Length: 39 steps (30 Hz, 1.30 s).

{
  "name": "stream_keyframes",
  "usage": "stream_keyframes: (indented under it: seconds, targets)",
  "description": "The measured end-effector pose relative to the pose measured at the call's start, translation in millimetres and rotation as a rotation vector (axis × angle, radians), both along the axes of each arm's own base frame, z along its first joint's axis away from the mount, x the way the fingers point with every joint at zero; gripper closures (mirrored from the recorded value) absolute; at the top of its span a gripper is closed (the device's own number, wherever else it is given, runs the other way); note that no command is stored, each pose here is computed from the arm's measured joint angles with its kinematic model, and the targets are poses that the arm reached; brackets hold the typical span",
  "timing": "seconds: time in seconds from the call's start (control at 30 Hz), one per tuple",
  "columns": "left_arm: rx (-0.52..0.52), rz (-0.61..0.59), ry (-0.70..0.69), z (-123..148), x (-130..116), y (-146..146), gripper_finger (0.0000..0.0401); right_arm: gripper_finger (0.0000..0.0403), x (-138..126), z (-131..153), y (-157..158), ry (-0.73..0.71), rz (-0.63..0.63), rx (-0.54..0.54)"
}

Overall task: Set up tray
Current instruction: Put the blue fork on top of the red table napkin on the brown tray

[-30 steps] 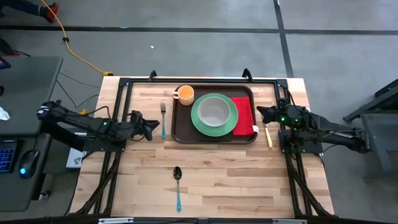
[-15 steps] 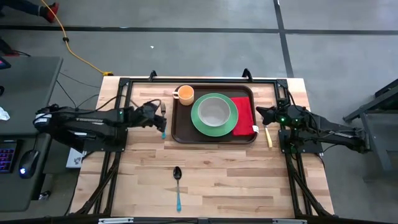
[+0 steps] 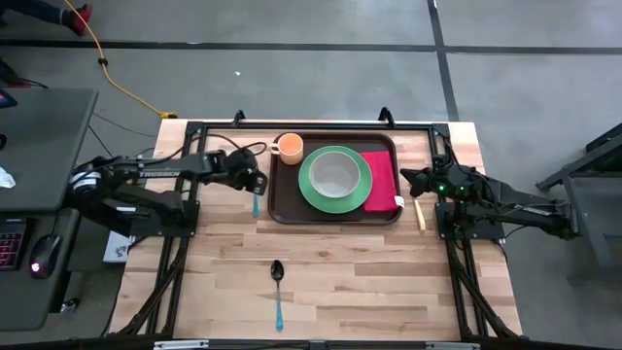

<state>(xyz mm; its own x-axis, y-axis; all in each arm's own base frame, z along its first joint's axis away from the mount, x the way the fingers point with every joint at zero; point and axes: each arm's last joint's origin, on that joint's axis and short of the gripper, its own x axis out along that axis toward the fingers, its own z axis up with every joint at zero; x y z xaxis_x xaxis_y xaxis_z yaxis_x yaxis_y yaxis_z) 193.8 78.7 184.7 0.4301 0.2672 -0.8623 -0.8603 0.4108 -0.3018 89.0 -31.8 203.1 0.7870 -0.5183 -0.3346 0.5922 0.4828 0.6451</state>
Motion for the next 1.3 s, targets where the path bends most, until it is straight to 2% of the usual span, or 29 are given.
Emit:
stream_keyframes:
  seconds: [0.13, 0.4, 0.57, 0.9, 1.07, 1.3]
  targets:
    - [-0.014, 0.023, 0.014, 2.5, 5.5, 3.0, 0.0290, 0.0370, 0.1, 0.0, 0.2, 0.004, 0.010, -0.003]
    - [-0.092, 0.088, 0.126, -12.2, 5.8, 7.2, 0.0290, 0.0371, 1.2, 0.8, 1.4, 0.024, 0.083, -0.047]
    - [-0.090, 0.087, 0.127, -12.3, 6.1, 6.8, 0.0290, 0.0371, 2.1, 1.9, 2.2, 0.029, 0.131, -0.077]
    - [-0.071, 0.084, 0.134, -12.3, 6.0, 7.3, 0.0290, 0.0371, 4.3, 8.4, 2.2, 0.052, 0.202, -0.258]
    - [-0.069, 0.081, 0.132, -12.2, 6.2, 7.4, 0.0290, 0.0371, 4.1, 7.6, 2.5, 0.084, 0.226, -0.298]
    - [-0.087, 0.071, 0.124, -12.1, 6.6, 6.9, 0.0290, 0.0371, 3.0, 3.7, 2.7, 0.125, 0.234, -0.287]
